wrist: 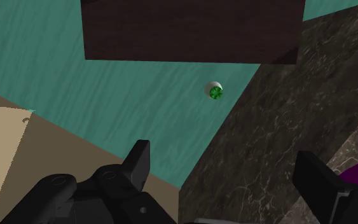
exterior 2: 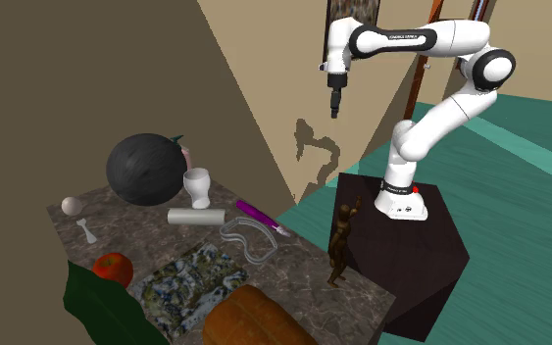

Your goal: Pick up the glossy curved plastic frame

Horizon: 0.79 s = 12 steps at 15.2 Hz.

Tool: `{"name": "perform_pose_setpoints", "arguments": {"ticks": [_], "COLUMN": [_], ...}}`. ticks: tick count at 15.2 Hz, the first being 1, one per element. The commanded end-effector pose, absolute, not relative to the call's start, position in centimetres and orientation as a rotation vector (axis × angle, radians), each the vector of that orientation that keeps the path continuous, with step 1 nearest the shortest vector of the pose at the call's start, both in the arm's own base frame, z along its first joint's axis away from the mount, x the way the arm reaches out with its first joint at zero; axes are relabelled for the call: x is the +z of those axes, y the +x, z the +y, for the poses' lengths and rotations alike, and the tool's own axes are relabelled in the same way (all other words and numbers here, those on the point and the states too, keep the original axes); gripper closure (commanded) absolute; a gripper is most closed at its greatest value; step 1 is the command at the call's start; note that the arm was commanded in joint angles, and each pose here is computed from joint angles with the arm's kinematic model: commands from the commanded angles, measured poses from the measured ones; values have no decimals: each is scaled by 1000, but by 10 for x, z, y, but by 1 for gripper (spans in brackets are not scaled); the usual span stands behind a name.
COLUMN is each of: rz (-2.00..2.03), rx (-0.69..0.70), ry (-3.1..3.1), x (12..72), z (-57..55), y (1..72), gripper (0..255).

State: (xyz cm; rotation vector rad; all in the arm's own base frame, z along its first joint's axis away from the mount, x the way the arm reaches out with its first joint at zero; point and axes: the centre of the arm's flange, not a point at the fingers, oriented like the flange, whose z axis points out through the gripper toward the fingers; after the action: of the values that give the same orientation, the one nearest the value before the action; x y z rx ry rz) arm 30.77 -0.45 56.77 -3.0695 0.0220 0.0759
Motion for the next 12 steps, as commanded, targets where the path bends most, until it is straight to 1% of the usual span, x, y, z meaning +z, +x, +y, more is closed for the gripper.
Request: {"name": "perform_pose_setpoints", "arguments": {"ticks": [1, 12], "rz": [22, 62], "rx": [76, 66], "ry": [-3070, -3068], "x": [568, 499], "z": [-4, 111], "y": [308, 361], "gripper": [0, 0]}}
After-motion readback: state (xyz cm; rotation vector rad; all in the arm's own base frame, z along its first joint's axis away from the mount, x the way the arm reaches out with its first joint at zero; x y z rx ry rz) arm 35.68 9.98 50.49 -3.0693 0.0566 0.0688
